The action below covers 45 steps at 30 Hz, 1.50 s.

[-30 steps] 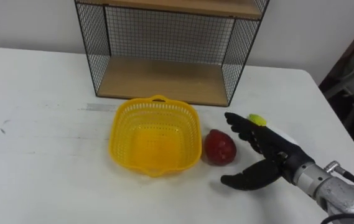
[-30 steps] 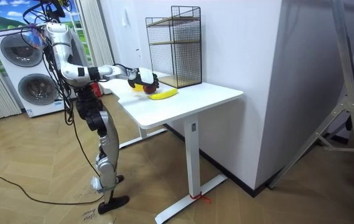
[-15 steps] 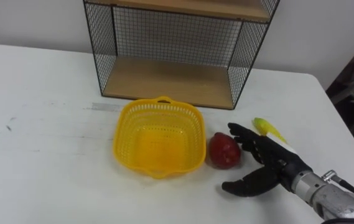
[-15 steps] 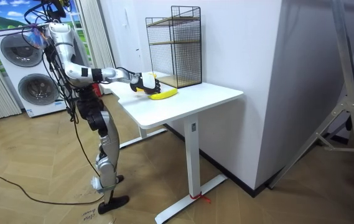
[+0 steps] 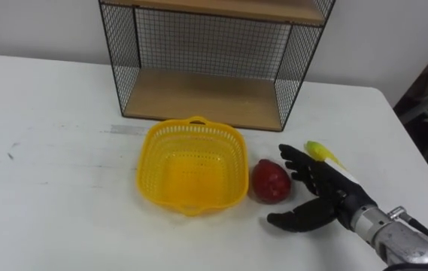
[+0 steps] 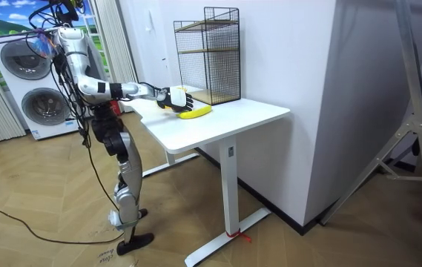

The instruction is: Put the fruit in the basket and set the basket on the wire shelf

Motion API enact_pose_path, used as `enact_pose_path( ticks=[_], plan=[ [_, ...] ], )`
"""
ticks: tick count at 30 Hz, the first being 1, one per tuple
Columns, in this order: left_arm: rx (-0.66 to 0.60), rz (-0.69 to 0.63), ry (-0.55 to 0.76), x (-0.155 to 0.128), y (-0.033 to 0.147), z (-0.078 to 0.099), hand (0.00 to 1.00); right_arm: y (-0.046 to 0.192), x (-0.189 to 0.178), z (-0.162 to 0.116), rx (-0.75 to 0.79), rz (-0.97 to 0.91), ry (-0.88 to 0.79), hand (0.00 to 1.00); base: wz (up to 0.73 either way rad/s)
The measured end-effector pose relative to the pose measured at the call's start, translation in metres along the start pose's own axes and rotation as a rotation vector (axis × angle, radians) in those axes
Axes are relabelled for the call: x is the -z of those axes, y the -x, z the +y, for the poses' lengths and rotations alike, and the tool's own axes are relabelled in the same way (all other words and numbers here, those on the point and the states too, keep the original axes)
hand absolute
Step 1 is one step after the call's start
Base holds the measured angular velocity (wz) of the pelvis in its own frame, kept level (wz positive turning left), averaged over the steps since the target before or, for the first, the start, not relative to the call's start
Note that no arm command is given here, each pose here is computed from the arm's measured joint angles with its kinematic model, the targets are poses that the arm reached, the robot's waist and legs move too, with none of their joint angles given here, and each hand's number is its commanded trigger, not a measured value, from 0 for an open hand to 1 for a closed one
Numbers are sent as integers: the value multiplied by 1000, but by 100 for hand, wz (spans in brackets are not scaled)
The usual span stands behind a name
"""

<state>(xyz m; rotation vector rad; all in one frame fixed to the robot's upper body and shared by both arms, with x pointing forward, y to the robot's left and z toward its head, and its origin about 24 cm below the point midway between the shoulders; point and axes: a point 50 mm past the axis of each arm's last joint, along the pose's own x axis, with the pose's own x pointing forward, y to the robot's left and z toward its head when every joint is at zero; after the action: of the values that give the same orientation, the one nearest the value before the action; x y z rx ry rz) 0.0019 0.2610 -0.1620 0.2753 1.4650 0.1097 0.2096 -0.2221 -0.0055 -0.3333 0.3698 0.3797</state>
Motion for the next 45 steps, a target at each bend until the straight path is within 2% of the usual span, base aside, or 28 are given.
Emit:
enact_pose_path(
  ticks=[21, 38, 39, 40, 41, 45],
  plan=[
    [-7, 15, -22, 0, 0, 0, 0, -5, 2, 6, 22, 9, -1, 0, 0],
    [-9, 16, -22, -2, 0, 1, 0, -9, 0, 15, -3, 34, 116, 0, 0],
    [-9, 16, -22, -3, 0, 1, 0, -9, 0, 15, -3, 36, 123, 4, 0],
    [-9, 14, -22, -3, 0, 1, 0, -9, 0, 15, -3, 37, 127, 64, 0],
    [-9, 12, -22, -4, 0, 1, 0, -9, 0, 16, -2, 39, 132, 100, 0],
    [-8, 4, -36, -7, -1, 1, 0, -11, -1, 16, 17, 40, 158, 100, 0]
  ],
)
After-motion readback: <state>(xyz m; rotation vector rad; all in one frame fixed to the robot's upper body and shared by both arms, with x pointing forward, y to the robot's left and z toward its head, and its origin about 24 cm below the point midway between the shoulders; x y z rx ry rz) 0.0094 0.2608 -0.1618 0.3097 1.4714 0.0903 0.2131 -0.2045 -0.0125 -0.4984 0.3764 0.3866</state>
